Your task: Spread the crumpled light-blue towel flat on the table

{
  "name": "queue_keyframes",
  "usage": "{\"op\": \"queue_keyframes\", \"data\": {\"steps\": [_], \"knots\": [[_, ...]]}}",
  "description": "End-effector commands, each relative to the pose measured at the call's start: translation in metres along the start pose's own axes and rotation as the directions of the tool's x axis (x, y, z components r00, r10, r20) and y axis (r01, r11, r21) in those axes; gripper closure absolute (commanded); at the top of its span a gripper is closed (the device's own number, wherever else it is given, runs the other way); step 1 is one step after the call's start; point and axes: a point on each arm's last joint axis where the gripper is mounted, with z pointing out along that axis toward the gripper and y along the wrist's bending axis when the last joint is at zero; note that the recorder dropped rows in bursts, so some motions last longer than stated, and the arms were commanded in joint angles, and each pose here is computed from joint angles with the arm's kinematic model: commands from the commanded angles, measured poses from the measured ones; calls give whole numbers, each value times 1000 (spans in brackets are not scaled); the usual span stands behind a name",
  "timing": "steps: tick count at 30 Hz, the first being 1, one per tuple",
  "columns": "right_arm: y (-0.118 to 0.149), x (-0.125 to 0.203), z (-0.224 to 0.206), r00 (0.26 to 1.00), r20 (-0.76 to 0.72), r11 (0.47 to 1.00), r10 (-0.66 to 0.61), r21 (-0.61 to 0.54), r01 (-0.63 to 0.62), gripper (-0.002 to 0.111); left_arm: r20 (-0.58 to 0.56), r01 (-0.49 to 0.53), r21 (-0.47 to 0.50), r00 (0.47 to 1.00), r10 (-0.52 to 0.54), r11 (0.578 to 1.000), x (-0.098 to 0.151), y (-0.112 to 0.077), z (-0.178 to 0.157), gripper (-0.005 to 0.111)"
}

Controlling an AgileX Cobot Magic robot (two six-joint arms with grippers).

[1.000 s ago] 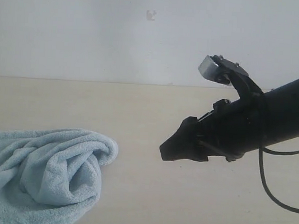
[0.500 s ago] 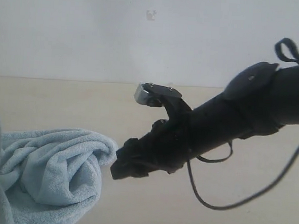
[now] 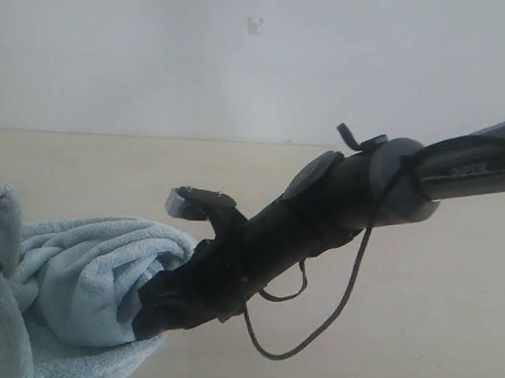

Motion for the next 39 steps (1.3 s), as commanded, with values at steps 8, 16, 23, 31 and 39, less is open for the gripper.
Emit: {"op": "queue_keyframes", "data": {"steps": [8,16,23,31,39], "knots": [[12,-3,18,997,64,994,-35,108,28,82,17,10,11,1000,-10,1000,-1,0,-1,103],[26,-8,-5,989,48,986,-142,100,137,109,-23,-60,-15,998,59,998,3,2,-2,103],[76,-13,-127,940,56,922,-338,221,318,109,52,-27,-77,998,31,997,-5,16,-25,103],[87,4,-250,908,160,600,-387,791,116,109,235,40,-130,972,-9,991,11,32,-65,103],[72,-5,-220,934,148,646,-326,756,106,108,249,-37,-111,966,64,993,19,19,-43,103]]}}
